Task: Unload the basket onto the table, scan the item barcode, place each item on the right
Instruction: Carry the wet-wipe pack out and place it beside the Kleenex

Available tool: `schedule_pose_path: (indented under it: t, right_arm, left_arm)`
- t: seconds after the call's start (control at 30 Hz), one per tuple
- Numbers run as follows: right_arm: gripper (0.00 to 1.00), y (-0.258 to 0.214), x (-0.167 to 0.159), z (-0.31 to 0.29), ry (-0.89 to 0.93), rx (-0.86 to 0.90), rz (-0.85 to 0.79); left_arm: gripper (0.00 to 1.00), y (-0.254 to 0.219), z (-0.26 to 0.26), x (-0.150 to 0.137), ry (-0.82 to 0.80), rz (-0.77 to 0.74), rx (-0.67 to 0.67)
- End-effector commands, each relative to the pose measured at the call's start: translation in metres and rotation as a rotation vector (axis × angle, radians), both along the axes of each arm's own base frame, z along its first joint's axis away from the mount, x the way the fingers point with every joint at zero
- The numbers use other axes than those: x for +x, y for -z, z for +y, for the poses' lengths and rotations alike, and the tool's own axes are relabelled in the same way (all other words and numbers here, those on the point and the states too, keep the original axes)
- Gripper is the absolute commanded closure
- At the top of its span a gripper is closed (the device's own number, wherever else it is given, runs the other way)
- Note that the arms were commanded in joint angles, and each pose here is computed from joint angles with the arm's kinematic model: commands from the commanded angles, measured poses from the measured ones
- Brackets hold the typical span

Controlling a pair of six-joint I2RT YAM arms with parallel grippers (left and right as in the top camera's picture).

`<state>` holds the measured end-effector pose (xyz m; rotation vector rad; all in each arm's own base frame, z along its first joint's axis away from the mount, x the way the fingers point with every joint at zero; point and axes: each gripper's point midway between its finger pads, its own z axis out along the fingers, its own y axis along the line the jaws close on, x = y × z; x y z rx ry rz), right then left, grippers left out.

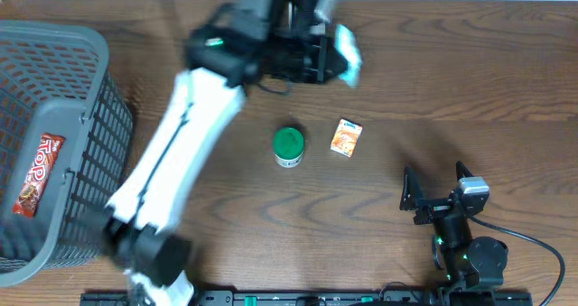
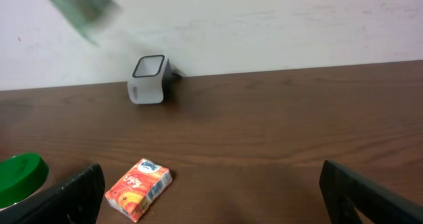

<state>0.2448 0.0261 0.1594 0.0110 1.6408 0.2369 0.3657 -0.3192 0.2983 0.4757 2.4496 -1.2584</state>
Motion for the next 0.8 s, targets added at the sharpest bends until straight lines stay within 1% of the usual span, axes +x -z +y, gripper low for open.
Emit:
schedule_pose_path:
  t: [0.0,0.07,0.23,0.3,0.4,0.5,0.6,0.63,0.67,0.77]
  right_arm:
    - [0.01,0.000,0.000,0.000,0.001,0.011,0.001]
    - [0.01,0.000,0.000,0.000,0.001,0.011,0.001]
    - [0.01,0.000,0.000,0.000,0.001,0.011,0.001]
    - [0.01,0.000,0.000,0.000,0.001,0.011,0.001]
    - [0.01,0.000,0.000,0.000,0.001,0.011,0.001]
    - [0.01,0.000,0.000,0.000,0.001,0.011,0.001]
    - [0.01,0.000,0.000,0.000,0.001,0.011,0.001]
    - [0.01,0.000,0.000,0.000,0.001,0.011,0.001]
    - [0.01,0.000,0.000,0.000,0.001,0.011,0.001]
    - [0.01,0.000,0.000,0.000,0.001,0.011,0.001]
  left_arm:
    - [0.93,0.012,-0.041,-0.022,0.276,0.095,-0.199]
    - [0.93,0.031,-0.055,-0.025,0.377,0.153,-0.277]
    - [0.93,0.090,-0.075,-0.031,0.483,0.294,-0.335]
    - [0.93,0.126,-0.083,-0.032,0.479,0.368,-0.310]
    - [0.93,0.165,-0.086,-0.033,0.466,0.454,-0.282]
    - [0.93,0.191,-0.085,-0.033,0.447,0.520,-0.259]
    - [0.93,0.204,-0.083,-0.029,0.417,0.513,-0.211]
    - [0.92,0.209,-0.081,-0.026,0.400,0.498,-0.180]
    - [0.91,0.217,-0.078,-0.022,0.363,0.479,-0.117]
    - [0.92,0.230,-0.071,-0.016,0.304,0.466,-0.017]
